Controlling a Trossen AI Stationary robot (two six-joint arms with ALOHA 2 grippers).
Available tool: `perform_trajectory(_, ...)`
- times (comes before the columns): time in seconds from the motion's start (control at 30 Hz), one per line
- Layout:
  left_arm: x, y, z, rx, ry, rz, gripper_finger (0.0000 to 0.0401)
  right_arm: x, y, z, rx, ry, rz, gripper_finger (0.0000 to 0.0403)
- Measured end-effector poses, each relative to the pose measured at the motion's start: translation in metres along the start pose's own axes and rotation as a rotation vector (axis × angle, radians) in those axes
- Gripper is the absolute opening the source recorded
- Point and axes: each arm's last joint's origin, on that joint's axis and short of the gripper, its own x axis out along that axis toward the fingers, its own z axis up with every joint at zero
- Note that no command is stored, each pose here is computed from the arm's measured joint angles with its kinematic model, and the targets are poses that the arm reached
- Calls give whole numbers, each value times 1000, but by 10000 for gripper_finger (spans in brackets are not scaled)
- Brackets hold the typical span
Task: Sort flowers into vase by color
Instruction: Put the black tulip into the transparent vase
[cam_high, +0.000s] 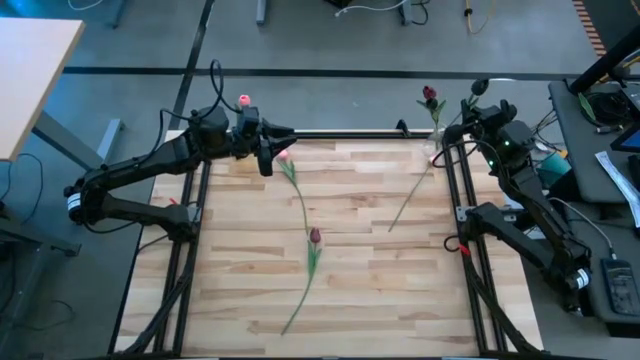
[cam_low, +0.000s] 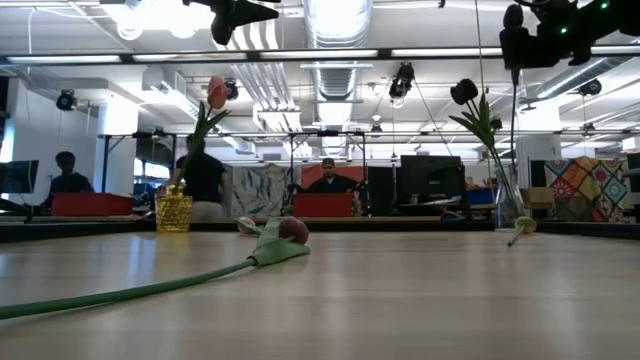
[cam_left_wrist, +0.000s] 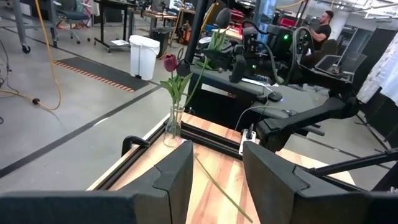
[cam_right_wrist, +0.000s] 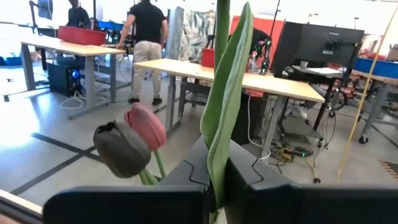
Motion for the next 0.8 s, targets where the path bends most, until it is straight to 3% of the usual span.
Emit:
perform_trajectory(0.5,0,0,0,1,-2,2,126,7,2,-16,54,136,-32,54)
perform_trajectory(0.8,0,0,0,1,-2,2,126,7,2,-18,137,153,-34,112)
